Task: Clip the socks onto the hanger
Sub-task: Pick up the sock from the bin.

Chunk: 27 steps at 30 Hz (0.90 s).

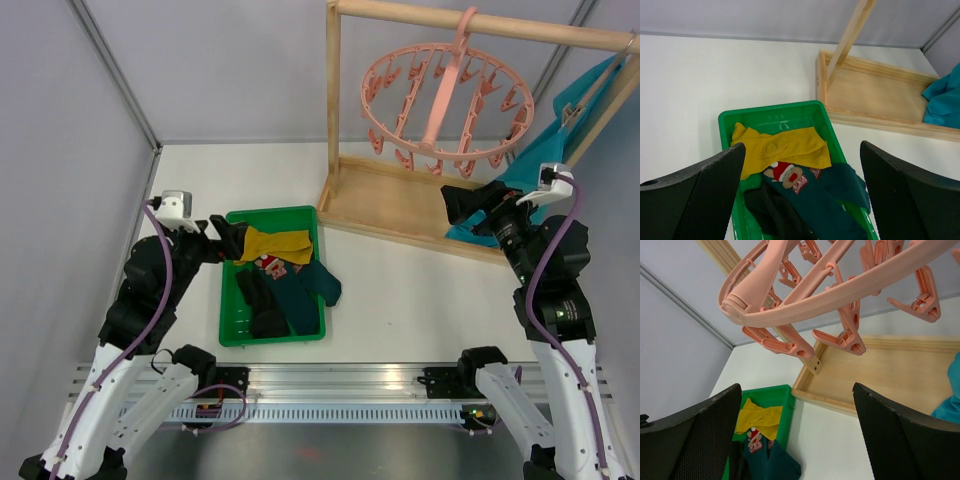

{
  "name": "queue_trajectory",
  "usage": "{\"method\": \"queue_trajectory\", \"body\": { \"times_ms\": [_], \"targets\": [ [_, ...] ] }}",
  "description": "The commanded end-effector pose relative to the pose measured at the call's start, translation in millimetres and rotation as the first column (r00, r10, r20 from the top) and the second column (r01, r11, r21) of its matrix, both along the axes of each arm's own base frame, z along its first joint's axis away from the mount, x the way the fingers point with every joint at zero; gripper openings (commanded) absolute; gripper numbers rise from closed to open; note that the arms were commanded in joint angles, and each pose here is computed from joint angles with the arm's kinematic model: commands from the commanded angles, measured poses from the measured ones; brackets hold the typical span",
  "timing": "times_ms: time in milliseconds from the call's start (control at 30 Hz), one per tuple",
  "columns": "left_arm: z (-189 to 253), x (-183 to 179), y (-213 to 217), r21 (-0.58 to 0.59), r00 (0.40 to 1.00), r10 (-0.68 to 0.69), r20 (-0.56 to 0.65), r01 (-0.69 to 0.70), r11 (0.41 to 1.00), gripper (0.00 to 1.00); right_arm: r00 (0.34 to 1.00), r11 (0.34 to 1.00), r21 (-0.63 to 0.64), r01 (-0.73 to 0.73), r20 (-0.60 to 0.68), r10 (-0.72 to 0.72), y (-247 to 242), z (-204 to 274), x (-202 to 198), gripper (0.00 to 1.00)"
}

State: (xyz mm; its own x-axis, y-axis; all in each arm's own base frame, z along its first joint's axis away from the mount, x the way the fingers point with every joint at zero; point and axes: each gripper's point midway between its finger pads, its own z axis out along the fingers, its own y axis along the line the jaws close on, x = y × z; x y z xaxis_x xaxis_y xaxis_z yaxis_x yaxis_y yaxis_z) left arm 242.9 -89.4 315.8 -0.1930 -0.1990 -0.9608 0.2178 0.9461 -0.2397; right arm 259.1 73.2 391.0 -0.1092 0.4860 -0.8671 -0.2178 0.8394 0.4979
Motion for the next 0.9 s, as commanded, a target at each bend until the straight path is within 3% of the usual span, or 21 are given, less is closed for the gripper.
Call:
{"method": "queue_trajectory", "body": {
  "times_ms": [0,333,600,867],
  "targets": [
    [-4.5,1.1,0.3,0.038,1.0,-0.011,-0.004,0.011,0.999,1.0,1.0,1.0,-0.012,-0.013,0.023,0.013,1.8,6.0,0.9,0.98],
    [-12.5,4.8,-5.6,0.033,0.998,-0.026,-0.051,0.027,0.999,1.0,0.999,0.999,-0.031,-0.02,-0.036,0.019,3.0,-8.1,6.8,0.98],
    [-78.9,23.2,-18.0,-0.003,0.928,0.06,-0.369,-0.065,0.998,0.97,0.993,0.998,-0.027,-0.063,-0.099,0.06,11.5,-28.7,17.7,0.98],
    [-116.9,39.7,-34.8,-0.096,0.893,0.104,-0.439,-0.161,0.982,0.91,0.982,0.991,-0.006,-0.134,-0.133,0.132,25.2,-44.2,29.1,0.98]
  ]
}}
